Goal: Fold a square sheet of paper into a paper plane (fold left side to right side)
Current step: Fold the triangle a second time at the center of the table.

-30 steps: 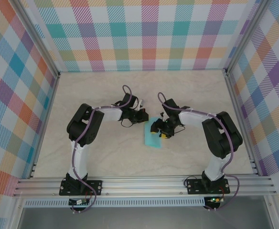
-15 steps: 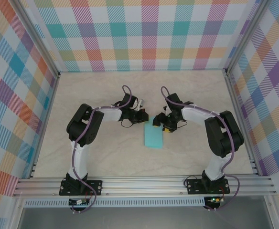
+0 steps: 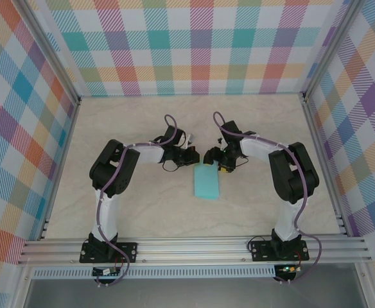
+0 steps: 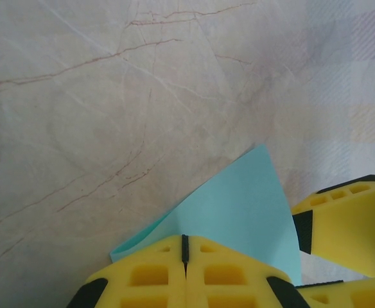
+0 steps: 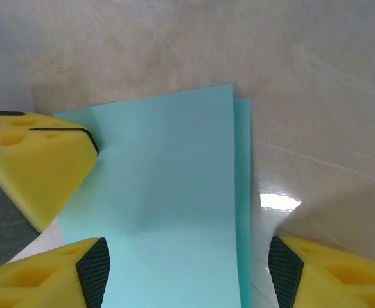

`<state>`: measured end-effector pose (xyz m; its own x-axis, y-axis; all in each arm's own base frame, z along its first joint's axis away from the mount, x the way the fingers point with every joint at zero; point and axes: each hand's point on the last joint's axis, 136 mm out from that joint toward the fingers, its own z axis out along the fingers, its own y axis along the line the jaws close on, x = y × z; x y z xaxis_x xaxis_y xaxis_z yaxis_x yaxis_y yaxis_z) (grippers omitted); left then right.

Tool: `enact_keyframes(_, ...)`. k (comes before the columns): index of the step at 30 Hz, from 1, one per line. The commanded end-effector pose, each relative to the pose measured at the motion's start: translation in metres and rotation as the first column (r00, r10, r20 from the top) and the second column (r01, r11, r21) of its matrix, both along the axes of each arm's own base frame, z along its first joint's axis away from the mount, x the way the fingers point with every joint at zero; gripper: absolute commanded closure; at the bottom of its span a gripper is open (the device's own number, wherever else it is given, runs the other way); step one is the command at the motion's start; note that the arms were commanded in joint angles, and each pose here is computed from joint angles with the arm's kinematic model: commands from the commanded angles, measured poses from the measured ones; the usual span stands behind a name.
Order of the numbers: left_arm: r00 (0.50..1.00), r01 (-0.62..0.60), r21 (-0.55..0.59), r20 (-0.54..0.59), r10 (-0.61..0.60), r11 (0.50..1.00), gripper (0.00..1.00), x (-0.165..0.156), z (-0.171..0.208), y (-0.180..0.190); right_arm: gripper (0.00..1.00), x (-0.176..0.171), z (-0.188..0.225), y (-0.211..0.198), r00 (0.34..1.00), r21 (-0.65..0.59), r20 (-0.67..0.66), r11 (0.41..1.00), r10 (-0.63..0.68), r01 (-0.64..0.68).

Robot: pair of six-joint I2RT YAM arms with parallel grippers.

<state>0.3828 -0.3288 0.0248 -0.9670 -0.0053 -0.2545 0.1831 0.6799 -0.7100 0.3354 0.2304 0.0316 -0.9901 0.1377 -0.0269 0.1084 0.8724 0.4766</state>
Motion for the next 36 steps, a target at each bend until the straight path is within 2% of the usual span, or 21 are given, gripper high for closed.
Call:
enact_keyframes(1, 1.0, 0.007, 0.047, -0.02, -0.006, 0.999, 0.99, -0.011, -0.01, 0.009, 0.36, -0.006, 0.003, 0.01, 0.999, 0.064, -0.03, 0.998, 0.009, -0.007)
enact_keyframes(8, 1.0, 0.01, 0.011, 0.028, -0.01, 1.0, 0.93, -0.007, 0.015, 0.006, 0.45, -0.014, 0.011, 0.01, 0.999, 0.123, -0.04, 0.992, -0.006, 0.011)
enact_keyframes(12, 0.996, 0.014, -0.015, 0.094, -0.013, 1.0, 0.81, -0.002, 0.045, 0.006, 0.49, -0.012, 0.019, 0.013, 0.999, 0.162, -0.031, 0.987, -0.005, 0.01)
enact_keyframes(17, 0.971, 0.012, -0.022, 0.241, -0.006, 1.0, 0.59, -0.003, 0.095, 0.018, 0.56, -0.012, 0.023, 0.021, 0.999, 0.213, -0.038, 0.977, -0.003, 0.011)
enact_keyframes(20, 0.944, 0.021, -0.033, 0.33, -0.009, 0.999, 0.54, -0.016, 0.121, 0.028, 0.59, -0.013, 0.021, 0.022, 0.999, 0.214, -0.048, 0.977, 0.001, 0.009)
enact_keyframes(23, 0.908, 0.073, -0.024, 0.416, -0.056, 0.997, 0.5, -0.047, 0.135, 0.03, 0.6, -0.012, 0.022, 0.021, 0.999, 0.212, -0.047, 0.977, 0.0, 0.009)
enact_keyframes(26, 0.855, 0.167, 0.112, 0.479, -0.201, 0.979, 0.45, -0.097, 0.13, 0.021, 0.61, -0.012, 0.024, 0.022, 0.999, 0.214, -0.053, 0.977, 0.0, 0.011)
enact_keyframes(29, 0.799, 0.252, 0.243, 0.493, -0.343, 0.937, 0.41, -0.142, 0.117, 0.007, 0.61, -0.013, 0.026, 0.023, 0.998, 0.215, -0.062, 0.977, -0.001, 0.015)
enact_keyframes(32, 0.759, 0.283, 0.351, 0.488, -0.432, 0.893, 0.38, -0.173, 0.1, -0.005, 0.62, -0.013, 0.027, 0.021, 0.998, 0.208, -0.068, 0.978, -0.008, 0.022)
enact_keyframes(36, 0.72, 0.308, 0.477, 0.448, -0.529, 0.823, 0.34, -0.192, 0.077, -0.021, 0.62, -0.013, 0.028, 0.021, 0.997, 0.207, -0.077, 0.978, -0.017, 0.033)
